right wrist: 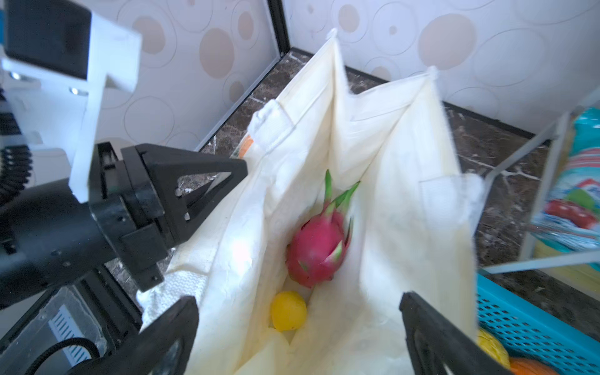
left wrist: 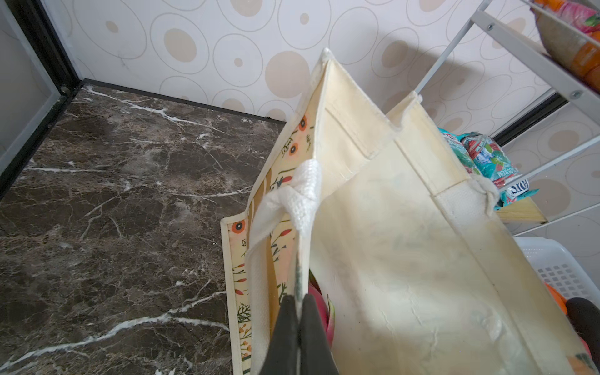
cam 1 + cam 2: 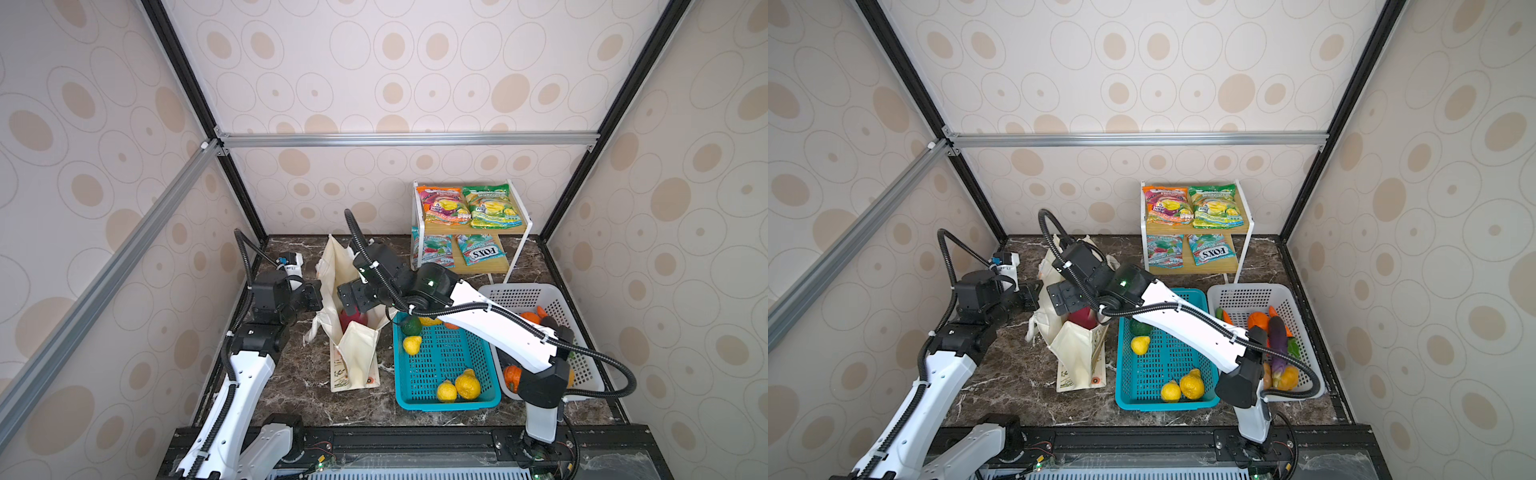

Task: Place the food into the grocery bag and tie it
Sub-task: 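Raise the right gripper out of the bag and return over the teal basket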

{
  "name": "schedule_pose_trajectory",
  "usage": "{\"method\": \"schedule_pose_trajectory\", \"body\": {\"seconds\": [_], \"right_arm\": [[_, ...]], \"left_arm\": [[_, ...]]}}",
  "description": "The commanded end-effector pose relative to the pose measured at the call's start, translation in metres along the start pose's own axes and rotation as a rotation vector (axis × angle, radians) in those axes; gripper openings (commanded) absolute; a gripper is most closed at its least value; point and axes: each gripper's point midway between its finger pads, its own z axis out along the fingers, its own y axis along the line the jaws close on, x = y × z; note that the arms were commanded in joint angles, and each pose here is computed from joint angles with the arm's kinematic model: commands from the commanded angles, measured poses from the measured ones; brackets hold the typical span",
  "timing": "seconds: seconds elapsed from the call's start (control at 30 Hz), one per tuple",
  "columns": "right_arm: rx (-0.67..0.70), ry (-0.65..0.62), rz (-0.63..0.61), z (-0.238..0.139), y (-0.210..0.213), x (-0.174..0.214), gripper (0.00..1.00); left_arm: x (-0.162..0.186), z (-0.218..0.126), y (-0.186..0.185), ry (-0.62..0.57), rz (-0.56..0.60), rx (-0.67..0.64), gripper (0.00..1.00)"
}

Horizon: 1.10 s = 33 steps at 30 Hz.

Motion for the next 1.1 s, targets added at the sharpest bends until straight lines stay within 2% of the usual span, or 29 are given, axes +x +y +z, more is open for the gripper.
{"method": "schedule_pose_trajectory", "body": {"seconds": [0.0, 0.07, 0.13, 0.3, 0.33, 0.4, 0.57, 0.7, 0.83, 0.93, 1.07], "right_arm": [[0.098, -0.121, 0.078, -0.034, -0.03, -0.015, 1.0], [0.108, -0.19, 0.112, -0.055, -0.044, -0.019, 1.0], [0.073, -0.248, 0.088, -0.075, -0.052, -0.016, 1.0], [0.048, -0.417, 0.155, -0.116, -0.092, 0.013, 1.0], [0.047, -0.419, 0.181, -0.12, -0.103, 0.022, 1.0], [0.048, -0.365, 0.216, -0.122, -0.12, 0.04, 1.0], [0.145, -0.175, 0.299, -0.107, -0.16, 0.094, 1.0], [0.127, -0.063, 0.364, -0.086, -0.163, 0.131, 1.0], [0.107, 0.006, 0.479, -0.065, -0.165, 0.164, 0.99], [0.12, 0.088, 0.48, -0.05, -0.166, 0.186, 0.94], [0.242, 0.286, 0.376, -0.037, -0.18, 0.229, 0.84]], "left_arm": [[-0.002, -0.005, -0.001, -0.018, 0.003, 0.004, 0.0], [-0.002, -0.006, -0.001, -0.023, 0.004, 0.007, 0.0], [-0.001, -0.007, -0.001, -0.024, 0.002, 0.003, 0.0], [0.0, -0.007, 0.001, -0.022, -0.003, 0.0, 0.0], [-0.001, -0.007, 0.001, -0.025, -0.003, -0.001, 0.0], [0.0, -0.007, 0.0, -0.025, -0.005, 0.004, 0.0], [0.0, -0.007, 0.0, -0.03, -0.013, 0.007, 0.0], [0.0, -0.006, -0.001, -0.032, -0.023, 0.012, 0.0], [0.0, -0.009, -0.001, -0.036, -0.026, 0.007, 0.0], [0.002, -0.008, -0.001, -0.032, -0.031, 0.011, 0.0], [0.005, -0.008, -0.001, -0.021, -0.034, 0.013, 0.0]]}}
